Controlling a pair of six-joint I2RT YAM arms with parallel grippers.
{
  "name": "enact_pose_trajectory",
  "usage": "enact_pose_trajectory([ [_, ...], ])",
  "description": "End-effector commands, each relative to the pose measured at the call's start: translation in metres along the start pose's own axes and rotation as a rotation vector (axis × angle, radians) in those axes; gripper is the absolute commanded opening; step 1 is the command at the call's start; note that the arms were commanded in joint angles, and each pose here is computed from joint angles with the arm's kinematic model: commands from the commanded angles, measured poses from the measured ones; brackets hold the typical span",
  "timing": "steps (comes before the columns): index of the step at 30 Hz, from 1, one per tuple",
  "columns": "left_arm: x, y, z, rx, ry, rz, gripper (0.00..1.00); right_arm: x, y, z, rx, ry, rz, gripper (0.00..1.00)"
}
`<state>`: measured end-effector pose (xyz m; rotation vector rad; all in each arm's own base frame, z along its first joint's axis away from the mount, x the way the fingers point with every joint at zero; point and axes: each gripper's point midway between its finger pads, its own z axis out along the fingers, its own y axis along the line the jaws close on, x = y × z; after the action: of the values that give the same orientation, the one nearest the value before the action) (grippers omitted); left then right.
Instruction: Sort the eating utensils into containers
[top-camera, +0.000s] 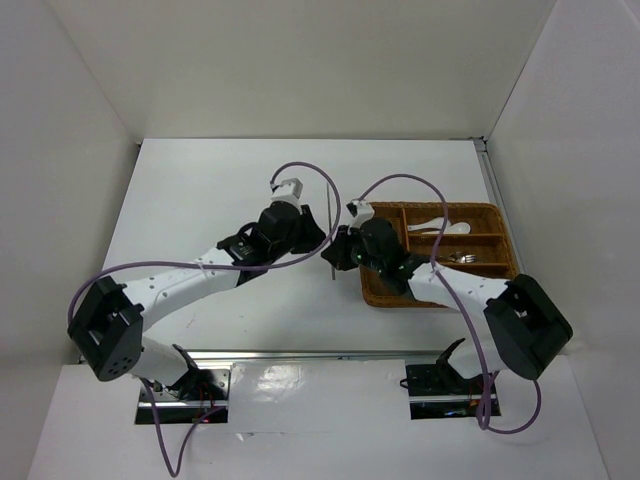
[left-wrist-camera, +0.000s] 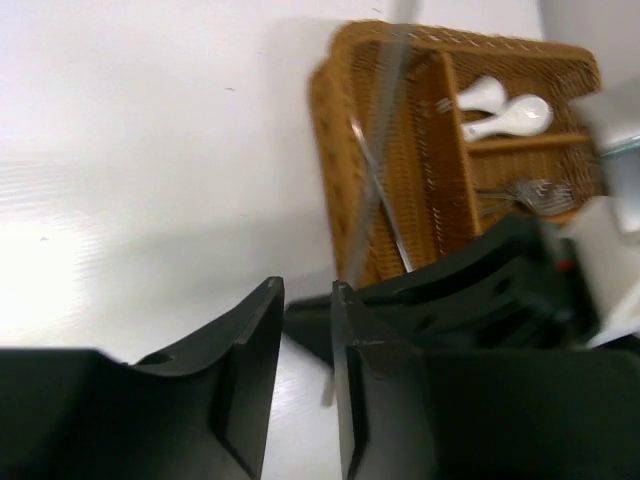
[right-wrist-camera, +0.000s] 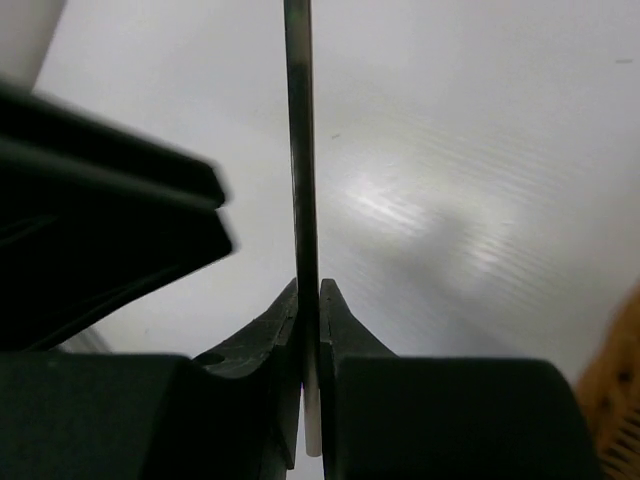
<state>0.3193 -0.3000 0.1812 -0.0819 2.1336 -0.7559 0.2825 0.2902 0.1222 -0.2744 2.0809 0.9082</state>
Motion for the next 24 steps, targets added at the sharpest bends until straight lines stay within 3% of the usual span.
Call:
enact_pose_trajectory([
  [1, -0.024, 0.024, -0.013, -0.136, -0.106, 0.047, 0.41, -0.043, -0.032, -0.013, 0.266, -0.115, 0.049, 0.01],
  [4, -0.043, 0.042, -0.031, -0.234, -0.182, 0.094, 0.61, -0.052, -0.047, -0.032, 0.391, -0.122, 0.028, 0.00],
  [6, -0.054, 0.048, -0.042, -0.272, -0.225, 0.128, 0.65, -0.065, -0.068, -0.048, 0.483, -0.140, -0.039, 0.02],
  [11, -0.056, 0.081, -0.059, -0.369, -0.300, 0.148, 0.75, -0.099, -0.119, -0.095, 0.694, -0.101, -0.011, 0.02],
  [16, -0.048, 0.100, -0.061, -0.405, -0.298, 0.131, 0.75, -0.095, -0.132, -0.106, 0.730, -0.042, 0.013, 0.06],
  [24, -0.030, 0.113, -0.058, -0.425, -0.273, 0.116, 0.76, -0.051, -0.138, -0.081, 0.677, 0.076, 0.087, 0.06],
])
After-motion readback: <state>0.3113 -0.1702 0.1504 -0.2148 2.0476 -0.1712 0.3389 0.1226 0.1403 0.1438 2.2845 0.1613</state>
